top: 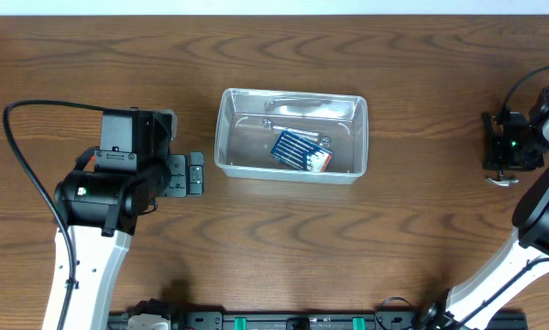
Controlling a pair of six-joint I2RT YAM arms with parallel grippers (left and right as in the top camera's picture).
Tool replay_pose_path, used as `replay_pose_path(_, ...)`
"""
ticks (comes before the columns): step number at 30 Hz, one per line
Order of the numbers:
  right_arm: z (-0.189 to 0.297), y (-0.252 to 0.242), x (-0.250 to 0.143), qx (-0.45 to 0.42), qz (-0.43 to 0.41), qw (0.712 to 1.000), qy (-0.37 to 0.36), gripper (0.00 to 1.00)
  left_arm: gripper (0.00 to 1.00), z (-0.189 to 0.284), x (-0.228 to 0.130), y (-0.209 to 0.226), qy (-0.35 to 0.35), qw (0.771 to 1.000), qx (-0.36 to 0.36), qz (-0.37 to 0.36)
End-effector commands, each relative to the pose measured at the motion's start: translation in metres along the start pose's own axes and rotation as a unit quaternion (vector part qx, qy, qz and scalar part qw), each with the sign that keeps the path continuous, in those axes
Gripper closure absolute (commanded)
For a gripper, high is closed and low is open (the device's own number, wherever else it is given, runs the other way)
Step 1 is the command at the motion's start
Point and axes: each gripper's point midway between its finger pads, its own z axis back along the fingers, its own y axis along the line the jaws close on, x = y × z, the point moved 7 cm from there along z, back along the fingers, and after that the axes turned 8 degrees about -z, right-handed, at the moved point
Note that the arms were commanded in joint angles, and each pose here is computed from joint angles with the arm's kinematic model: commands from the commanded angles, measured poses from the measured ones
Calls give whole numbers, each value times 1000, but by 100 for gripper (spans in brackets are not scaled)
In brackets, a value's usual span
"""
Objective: Pack container
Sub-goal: 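Move the right gripper to the hammer and grasp its handle, then carry the hammer into the container and release it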
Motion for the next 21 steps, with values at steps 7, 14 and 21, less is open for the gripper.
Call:
replay_pose_path(7,-20,3,-10,1,2,999,32,55,1,6,5,1,-10,1000,6,-3)
replay_pose_path(14,-20,3,-10,1,-1,999,32,65,2,6,5,1,-10,1000,6,-3)
replay_pose_path(21,-20,3,-10,1,-1,999,33,74,2,6,5,1,-10,1000,6,-3)
